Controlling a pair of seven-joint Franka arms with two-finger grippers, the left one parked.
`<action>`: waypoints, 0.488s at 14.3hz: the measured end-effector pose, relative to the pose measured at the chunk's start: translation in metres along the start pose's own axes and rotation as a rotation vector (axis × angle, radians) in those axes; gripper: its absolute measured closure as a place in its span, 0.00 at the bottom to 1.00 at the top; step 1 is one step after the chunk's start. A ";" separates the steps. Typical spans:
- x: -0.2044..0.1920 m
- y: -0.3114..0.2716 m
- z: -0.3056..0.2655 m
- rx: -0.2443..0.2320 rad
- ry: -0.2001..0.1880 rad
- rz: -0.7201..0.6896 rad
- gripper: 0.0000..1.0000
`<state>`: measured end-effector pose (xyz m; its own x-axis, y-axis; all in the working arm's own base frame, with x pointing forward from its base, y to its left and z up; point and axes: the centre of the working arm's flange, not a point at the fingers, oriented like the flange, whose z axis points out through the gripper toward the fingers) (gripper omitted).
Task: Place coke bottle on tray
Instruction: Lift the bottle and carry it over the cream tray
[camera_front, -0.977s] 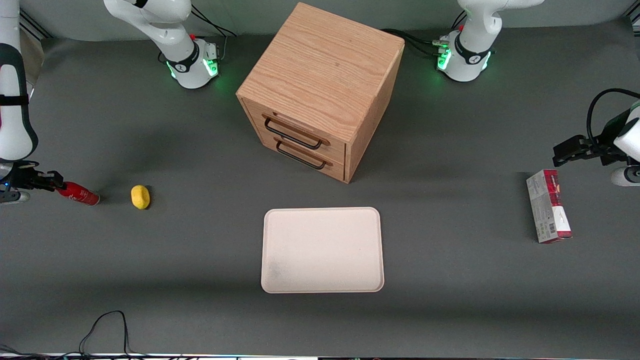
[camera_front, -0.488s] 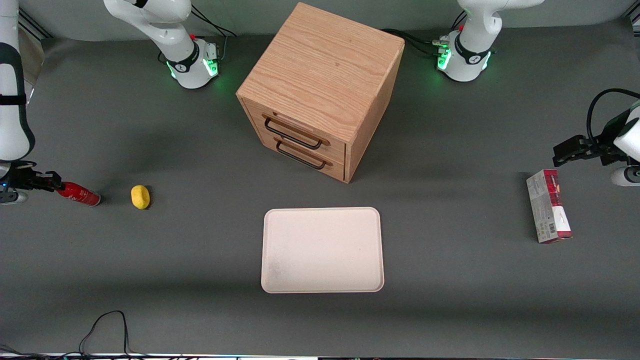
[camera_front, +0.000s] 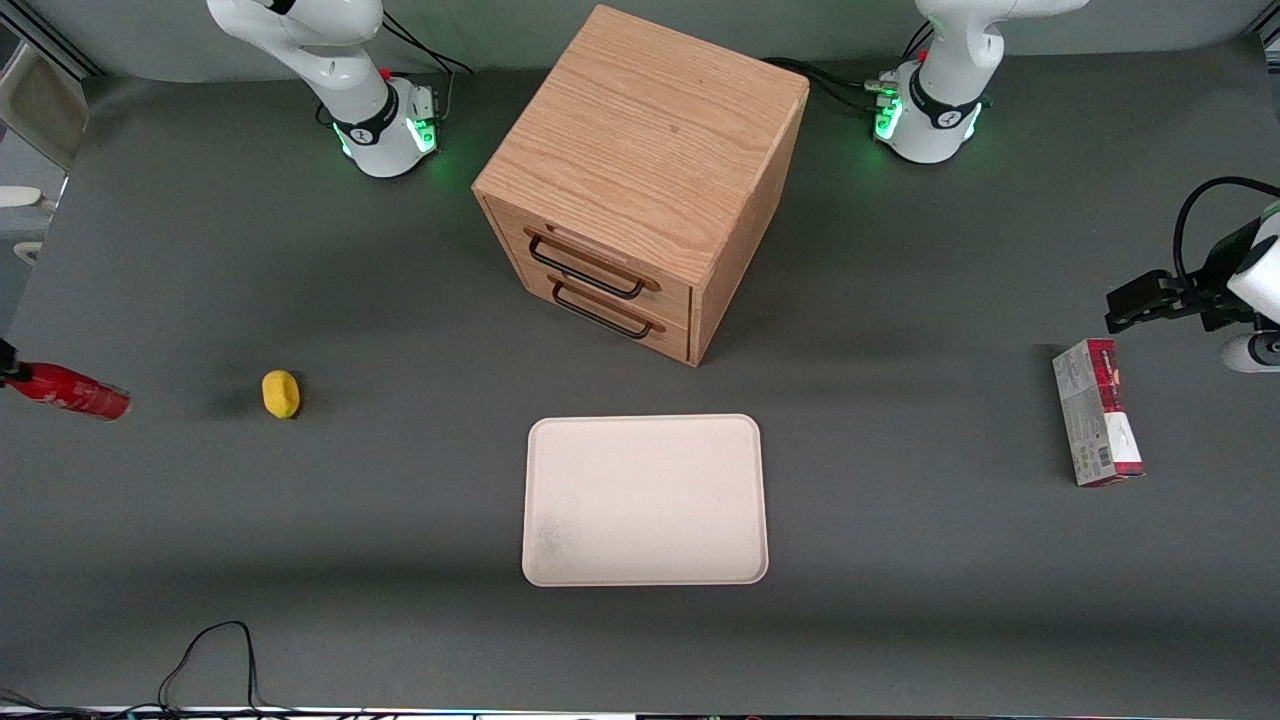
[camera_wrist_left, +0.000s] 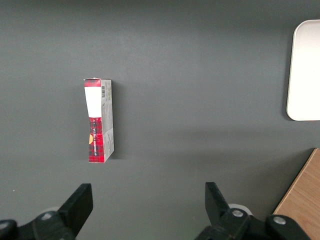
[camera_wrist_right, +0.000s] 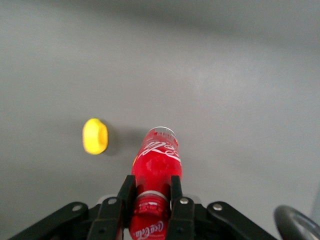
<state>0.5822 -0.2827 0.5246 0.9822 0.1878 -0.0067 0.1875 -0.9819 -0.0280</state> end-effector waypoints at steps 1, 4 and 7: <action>0.002 -0.009 -0.032 -0.001 0.003 -0.016 0.68; -0.005 -0.038 -0.111 -0.005 0.005 -0.054 0.68; -0.012 -0.049 -0.140 -0.011 0.009 -0.065 0.68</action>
<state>0.5629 -0.2406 0.6658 0.9681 0.2506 0.0040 0.2506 -0.9679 -0.0175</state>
